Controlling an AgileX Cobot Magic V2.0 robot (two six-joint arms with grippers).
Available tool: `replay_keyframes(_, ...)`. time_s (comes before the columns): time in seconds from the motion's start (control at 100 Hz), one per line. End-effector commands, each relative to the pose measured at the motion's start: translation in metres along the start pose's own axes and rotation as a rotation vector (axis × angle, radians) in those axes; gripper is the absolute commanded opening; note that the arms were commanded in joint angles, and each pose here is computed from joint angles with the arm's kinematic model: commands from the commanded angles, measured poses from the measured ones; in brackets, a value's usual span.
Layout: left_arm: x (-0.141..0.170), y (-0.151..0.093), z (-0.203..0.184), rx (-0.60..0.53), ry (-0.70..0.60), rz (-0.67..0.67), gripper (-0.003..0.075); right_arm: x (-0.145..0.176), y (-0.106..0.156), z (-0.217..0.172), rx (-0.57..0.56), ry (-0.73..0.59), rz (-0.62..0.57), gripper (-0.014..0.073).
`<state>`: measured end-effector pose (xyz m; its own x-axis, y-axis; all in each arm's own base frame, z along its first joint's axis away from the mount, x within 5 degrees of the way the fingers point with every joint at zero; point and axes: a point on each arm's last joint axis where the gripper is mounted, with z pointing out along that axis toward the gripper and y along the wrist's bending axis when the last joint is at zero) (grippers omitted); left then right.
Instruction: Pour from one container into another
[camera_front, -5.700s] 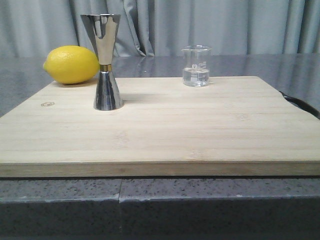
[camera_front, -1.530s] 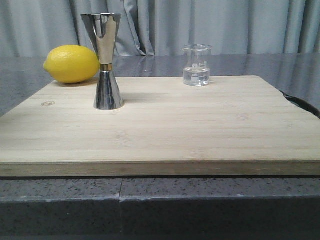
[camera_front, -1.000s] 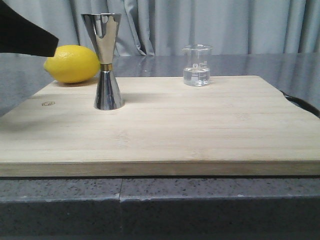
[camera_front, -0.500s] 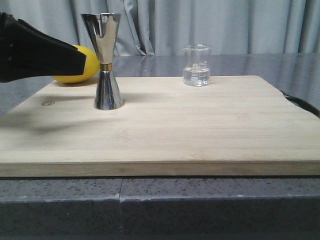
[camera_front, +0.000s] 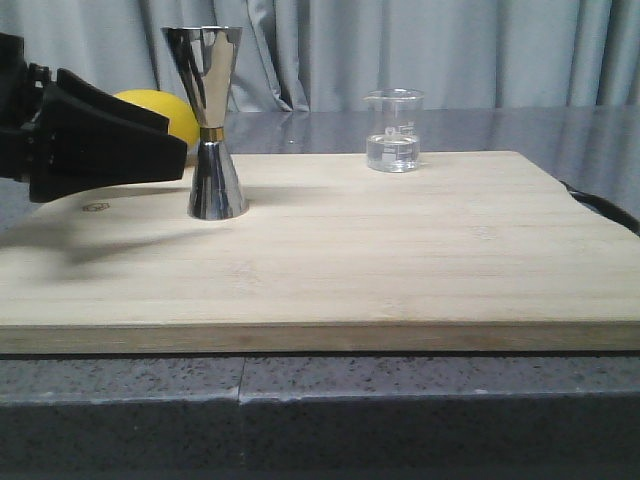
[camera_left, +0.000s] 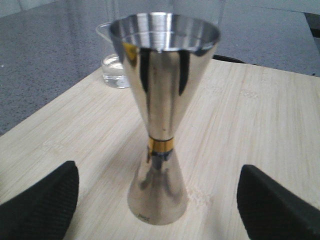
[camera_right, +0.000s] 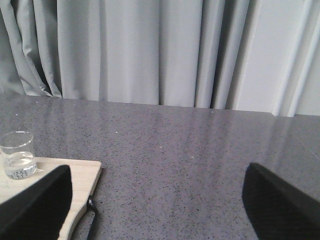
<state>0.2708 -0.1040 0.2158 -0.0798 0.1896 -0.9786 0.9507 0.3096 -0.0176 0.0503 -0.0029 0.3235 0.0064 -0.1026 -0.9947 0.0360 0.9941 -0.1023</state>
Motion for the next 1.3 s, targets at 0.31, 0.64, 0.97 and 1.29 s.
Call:
replay_keyframes(0.31, -0.022, 0.012, 0.019, 0.037, -0.178, 0.002, 0.0586, -0.014, -0.002, 0.001, 0.016, -0.074, -0.026, 0.0627)
replay_keyframes(0.64, -0.042, -0.001, 0.043, 0.128, -0.205, 0.067, 0.0585, -0.014, -0.002, 0.001, 0.018, -0.072, -0.034, 0.0627)
replay_keyframes(0.97, -0.046, -0.002, 0.046, 0.139, -0.212, 0.073, 0.0366, -0.013, -0.002, 0.001, 0.018, -0.070, -0.036, 0.0627)
replay_keyframes(1.29, -0.054, 0.002, 0.046, 0.143, -0.221, 0.043, 0.0238, -0.013, -0.002, 0.001, 0.018, -0.068, -0.036, 0.0627)
